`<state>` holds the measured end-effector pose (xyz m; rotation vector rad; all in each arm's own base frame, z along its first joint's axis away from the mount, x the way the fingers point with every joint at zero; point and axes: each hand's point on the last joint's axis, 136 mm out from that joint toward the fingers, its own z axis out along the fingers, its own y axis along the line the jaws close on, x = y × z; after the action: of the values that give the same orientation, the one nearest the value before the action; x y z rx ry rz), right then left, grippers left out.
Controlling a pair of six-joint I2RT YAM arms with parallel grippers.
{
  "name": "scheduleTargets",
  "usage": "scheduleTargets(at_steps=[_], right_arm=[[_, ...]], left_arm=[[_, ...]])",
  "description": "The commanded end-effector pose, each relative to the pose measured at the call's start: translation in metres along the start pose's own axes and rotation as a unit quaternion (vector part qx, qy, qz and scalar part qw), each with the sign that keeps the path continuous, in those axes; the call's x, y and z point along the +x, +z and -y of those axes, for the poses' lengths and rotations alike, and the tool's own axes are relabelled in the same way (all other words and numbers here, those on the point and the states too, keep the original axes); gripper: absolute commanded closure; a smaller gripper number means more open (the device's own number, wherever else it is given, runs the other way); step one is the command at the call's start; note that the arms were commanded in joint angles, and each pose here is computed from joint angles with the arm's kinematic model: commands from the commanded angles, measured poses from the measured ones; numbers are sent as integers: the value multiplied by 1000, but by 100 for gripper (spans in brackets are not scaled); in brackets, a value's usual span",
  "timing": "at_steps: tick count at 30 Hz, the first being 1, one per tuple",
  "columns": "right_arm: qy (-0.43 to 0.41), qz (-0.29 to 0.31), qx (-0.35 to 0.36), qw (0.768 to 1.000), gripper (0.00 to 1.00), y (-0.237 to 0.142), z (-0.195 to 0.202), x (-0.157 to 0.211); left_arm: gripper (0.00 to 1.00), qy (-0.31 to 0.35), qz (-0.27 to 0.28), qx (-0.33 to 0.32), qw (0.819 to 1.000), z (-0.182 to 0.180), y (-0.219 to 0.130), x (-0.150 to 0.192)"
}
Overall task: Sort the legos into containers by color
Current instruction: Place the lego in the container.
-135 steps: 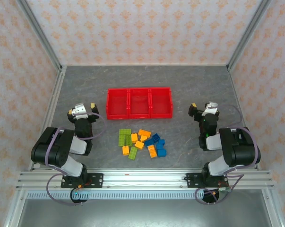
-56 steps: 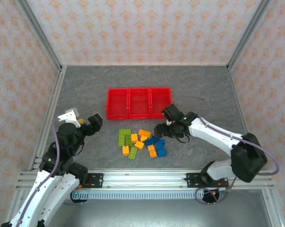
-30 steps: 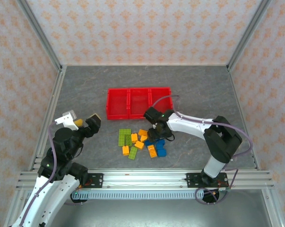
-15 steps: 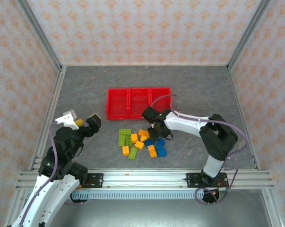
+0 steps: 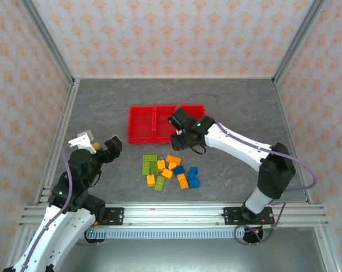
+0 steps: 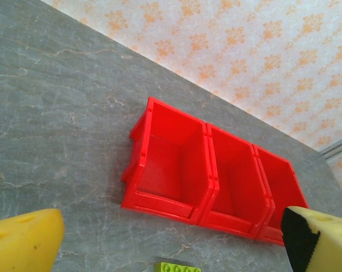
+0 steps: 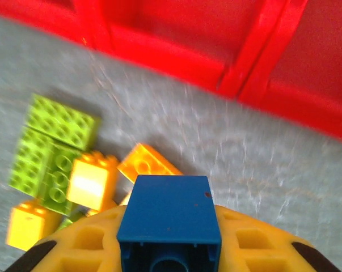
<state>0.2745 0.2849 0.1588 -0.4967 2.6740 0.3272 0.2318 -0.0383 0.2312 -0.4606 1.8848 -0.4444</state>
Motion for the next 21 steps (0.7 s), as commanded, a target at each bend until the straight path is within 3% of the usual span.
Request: scheduleTargets(at_steps=[1,6,12,21], right_arm=[[-3,59,40,997,80,-24,23,-36],[50,101,66,991,81,-15,72,-85],[80,68,116,988,82,28,120,-107],[93,42,108,989,79,75,123,-112]], left_arm=[[1,-6,5,2,1000,3,1,-4],[1,9,5,-3,1000,2,2,-5],[1,11,12,13,1000,7,0,-6],[1,10,18,16,1000,7,-1,-8]])
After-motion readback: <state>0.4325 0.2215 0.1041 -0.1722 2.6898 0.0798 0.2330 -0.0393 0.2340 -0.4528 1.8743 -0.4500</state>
